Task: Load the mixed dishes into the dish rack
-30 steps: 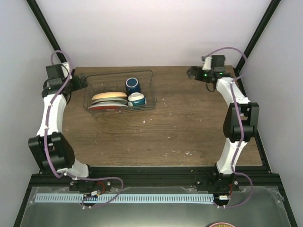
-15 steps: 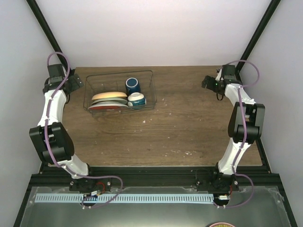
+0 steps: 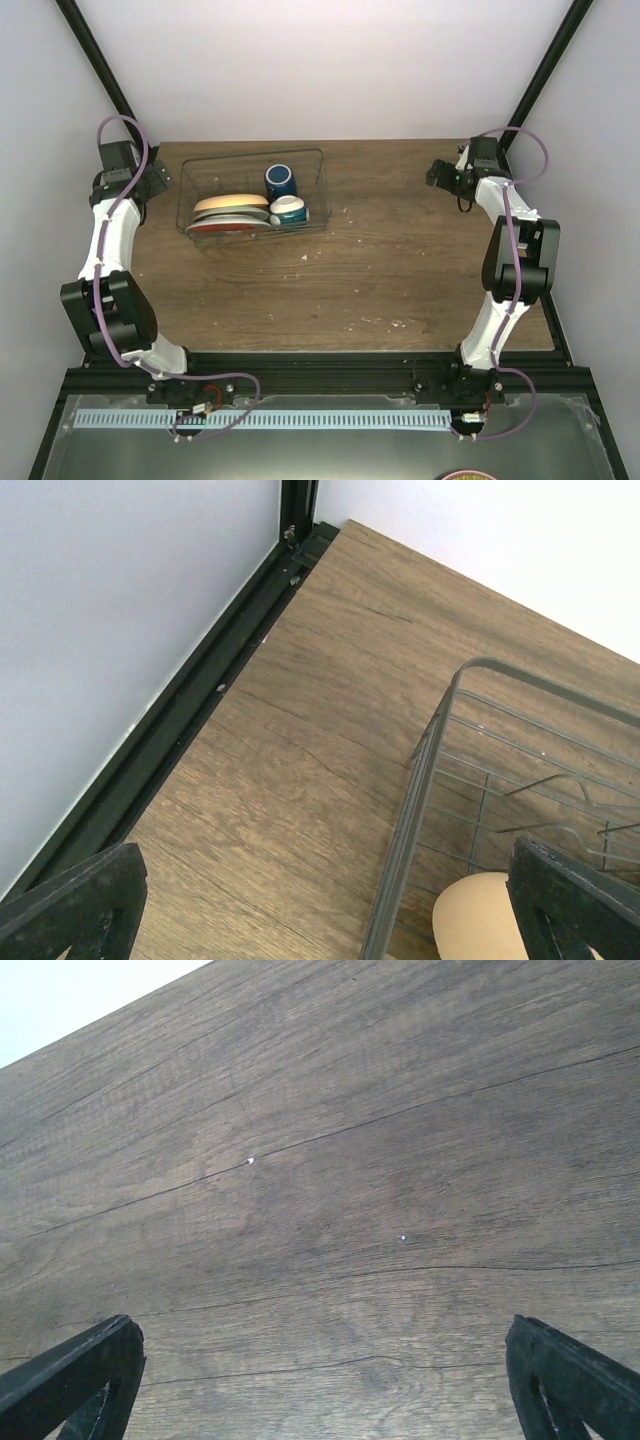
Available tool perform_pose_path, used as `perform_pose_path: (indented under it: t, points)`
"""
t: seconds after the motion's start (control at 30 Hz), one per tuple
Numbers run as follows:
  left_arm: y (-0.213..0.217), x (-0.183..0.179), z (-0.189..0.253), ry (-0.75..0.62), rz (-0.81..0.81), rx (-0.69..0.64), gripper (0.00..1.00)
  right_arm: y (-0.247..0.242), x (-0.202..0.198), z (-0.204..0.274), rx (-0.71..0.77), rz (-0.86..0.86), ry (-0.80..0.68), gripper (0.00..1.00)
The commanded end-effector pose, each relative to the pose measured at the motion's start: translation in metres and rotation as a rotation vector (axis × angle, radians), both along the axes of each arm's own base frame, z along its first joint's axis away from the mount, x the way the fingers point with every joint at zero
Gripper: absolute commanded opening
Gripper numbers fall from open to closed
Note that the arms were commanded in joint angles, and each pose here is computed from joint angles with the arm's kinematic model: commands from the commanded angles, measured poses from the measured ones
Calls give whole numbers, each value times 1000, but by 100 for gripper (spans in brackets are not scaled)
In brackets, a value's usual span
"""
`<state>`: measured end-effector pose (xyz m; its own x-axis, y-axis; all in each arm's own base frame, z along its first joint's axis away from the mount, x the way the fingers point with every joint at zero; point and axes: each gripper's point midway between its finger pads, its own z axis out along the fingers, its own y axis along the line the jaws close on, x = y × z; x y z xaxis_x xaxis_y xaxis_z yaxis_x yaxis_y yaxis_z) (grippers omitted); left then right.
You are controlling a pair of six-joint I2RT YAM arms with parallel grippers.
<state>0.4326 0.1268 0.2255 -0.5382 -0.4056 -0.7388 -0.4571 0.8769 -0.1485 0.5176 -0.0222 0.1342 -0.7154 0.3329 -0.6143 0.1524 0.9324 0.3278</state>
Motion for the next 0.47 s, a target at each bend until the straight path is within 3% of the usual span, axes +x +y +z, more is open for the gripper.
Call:
perform_pose_path:
  t: [0.0,0.2,0.43]
  points:
    - [4,2,21,-48,-2,33,100,1,1,24,13,6,-46,100]
    - [3,2,22,-47,-2,33,100,4,3,44,22,18,-130,100]
    - [3,1,23,-53,-8,36,100,-3,2,46,-18,-4,-125,100]
